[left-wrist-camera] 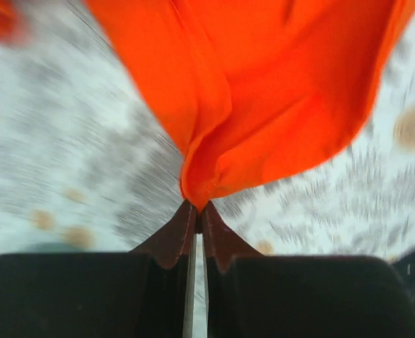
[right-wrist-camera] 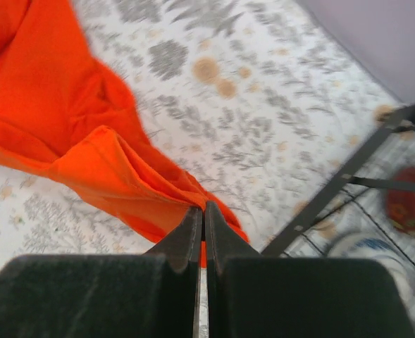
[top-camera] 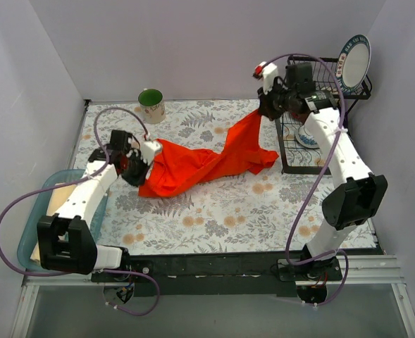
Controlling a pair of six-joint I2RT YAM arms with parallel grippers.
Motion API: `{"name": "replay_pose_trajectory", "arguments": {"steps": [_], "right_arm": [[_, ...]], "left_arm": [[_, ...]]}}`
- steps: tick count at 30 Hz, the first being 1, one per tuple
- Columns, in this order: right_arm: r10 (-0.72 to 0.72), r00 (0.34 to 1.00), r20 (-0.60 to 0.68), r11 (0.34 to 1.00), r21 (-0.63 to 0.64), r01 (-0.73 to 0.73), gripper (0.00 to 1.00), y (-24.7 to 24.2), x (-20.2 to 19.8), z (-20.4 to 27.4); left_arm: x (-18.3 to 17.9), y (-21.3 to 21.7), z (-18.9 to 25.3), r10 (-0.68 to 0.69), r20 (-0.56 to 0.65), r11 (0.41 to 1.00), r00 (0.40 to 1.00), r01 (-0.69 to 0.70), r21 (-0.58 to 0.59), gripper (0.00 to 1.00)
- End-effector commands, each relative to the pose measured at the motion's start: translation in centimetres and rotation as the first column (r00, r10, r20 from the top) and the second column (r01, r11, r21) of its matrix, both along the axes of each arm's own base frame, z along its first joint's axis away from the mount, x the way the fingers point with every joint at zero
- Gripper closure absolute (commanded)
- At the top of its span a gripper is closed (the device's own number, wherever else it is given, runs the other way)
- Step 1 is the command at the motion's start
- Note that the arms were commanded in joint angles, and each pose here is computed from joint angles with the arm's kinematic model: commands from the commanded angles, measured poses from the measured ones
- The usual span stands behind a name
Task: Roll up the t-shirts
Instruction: Flatten out the T-shirt at the center of the board.
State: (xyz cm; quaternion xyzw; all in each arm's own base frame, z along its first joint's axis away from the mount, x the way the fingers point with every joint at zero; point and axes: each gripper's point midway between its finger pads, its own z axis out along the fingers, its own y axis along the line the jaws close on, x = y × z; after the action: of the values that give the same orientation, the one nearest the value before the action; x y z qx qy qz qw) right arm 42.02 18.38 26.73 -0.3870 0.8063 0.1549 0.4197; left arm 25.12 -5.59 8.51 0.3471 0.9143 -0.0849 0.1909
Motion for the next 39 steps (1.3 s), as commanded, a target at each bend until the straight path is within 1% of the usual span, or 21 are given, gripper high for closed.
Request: {"name": "replay_pose_trajectory", "arguments": {"steps": [1,2,3,5,6,8,9,10,11,13,14,19,20,22,24,28,31,33,34,38,39], "right_arm": [[-0.27,0.897,0.351,0.959,0.18,0.218,0.99,-5.3,3.4,15.1],[-0.302,0.874,0.382,0.951,0.189,0.246,0.99,-6.4,3.7,16.4],[-0.323,0.844,0.428,0.945,0.2,0.26,0.99,-7.0,3.9,18.1],[-0.344,0.786,0.513,0.938,0.221,0.266,0.99,-8.1,3.2,21.4],[-0.343,0.76,0.551,0.939,0.21,0.272,0.99,-8.5,3.0,22.3],[-0.345,0.707,0.618,0.938,0.224,0.263,0.99,-9.0,1.8,24.6],[-0.345,0.688,0.638,0.938,0.224,0.263,0.99,-9.2,1.4,25.2],[-0.351,0.66,0.664,0.936,0.237,0.26,0.99,-9.5,0.6,26.3],[-0.356,0.644,0.677,0.934,0.242,0.263,0.99,-9.8,0.1,27.0],[-0.359,0.615,0.702,0.933,0.251,0.258,0.99,-10.1,-1.0,28.4],[-0.363,0.6,0.713,0.931,0.256,0.26,0.99,-10.3,-1.4,29.0],[-0.373,0.523,0.766,0.927,0.287,0.241,0.99,-11.1,-4.9,32.4],[-0.371,0.51,0.776,0.928,0.295,0.228,0.99,-11.1,-5.6,33.0],[-0.376,0.489,0.787,0.927,0.314,0.207,0.99,-11.2,-7.3,34.4],[-0.368,0.49,0.79,0.929,0.324,0.177,0.99,-10.9,-8.8,35.2],[-0.346,0.446,0.825,0.937,0.33,0.117,0.99,-10.9,-12.8,37.3],[-0.334,0.393,0.857,0.941,0.33,0.08,0.99,-11.1,-15.9,39.1],[-0.332,0.375,0.865,0.94,0.335,0.061,0.99,-11.1,-17.4,39.8],[-0.332,0.354,0.874,0.94,0.338,0.045,0.99,-11.3,-19.0,40.5],[-0.327,0.31,0.893,0.934,0.356,-0.039,0.99,-11.1,-23.8,41.9],[-0.334,0.305,0.892,0.93,0.365,-0.05,0.99,-11.2,-24.7,42.1]], "left_arm": [[8.2,-1.1,14.5,0.2,0.409,0.973,0.89,-0.132,-0.19,1.0],[9.1,-1.1,17.0,0.234,0.461,0.965,0.856,-0.147,-0.216,1.0],[10.6,-1.0,21.1,0.296,0.535,0.946,0.791,-0.167,-0.277,1.0],[11.8,-0.2,25.1,0.362,0.606,0.927,0.708,-0.205,-0.315,1.0],[12.3,0.0,28.6,0.399,0.656,0.911,0.64,-0.199,-0.36,1.0],[12.8,0.9,31.6,0.441,0.7,0.895,0.562,-0.22,-0.388,1.0],[12.8,1.2,34.4,0.46,0.736,0.886,0.497,-0.208,-0.414,1.0],[12.9,1.5,35.5,0.473,0.746,0.88,0.468,-0.211,-0.425,1.0],[13.0,2.0,36.9,0.489,0.763,0.872,0.421,-0.222,-0.437,1.0],[12.7,2.3,39.2,0.485,0.793,0.874,0.369,-0.2,-0.442,1.0],[12.6,2.8,40.4,0.497,0.804,0.868,0.327,-0.21,-0.451,1.0],[11.5,3.5,45.3,0.513,0.832,0.857,0.211,-0.179,-0.483,1.0],[10.7,3.7,47.2,0.522,0.835,0.851,0.171,-0.163,-0.499,1.0],[10.0,3.7,48.7,0.523,0.84,0.851,0.144,-0.143,-0.505,1.0],[8.6,4.0,51.0,0.523,0.847,0.851,0.093,-0.12,-0.512,1.0],[4.9,4.5,54.5,0.51,0.86,0.858,-0.007,-0.074,-0.509,1.0],[2.6,5.1,55.9,0.508,0.859,0.857,-0.059,-0.063,-0.511,1.0],[0.6,5.5,56.8,0.511,0.854,0.854,-0.095,-0.05,-0.517,1.0],[-0.3,5.6,57.2,0.512,0.852,0.854,-0.109,-0.044,-0.518,1.0],[-4.4,6.1,58.7,0.511,0.842,0.853,-0.172,-0.015,-0.521,1.0],[-6.1,6.1,59.2,0.511,0.838,0.854,-0.194,0.005,-0.52,1.0]]}}
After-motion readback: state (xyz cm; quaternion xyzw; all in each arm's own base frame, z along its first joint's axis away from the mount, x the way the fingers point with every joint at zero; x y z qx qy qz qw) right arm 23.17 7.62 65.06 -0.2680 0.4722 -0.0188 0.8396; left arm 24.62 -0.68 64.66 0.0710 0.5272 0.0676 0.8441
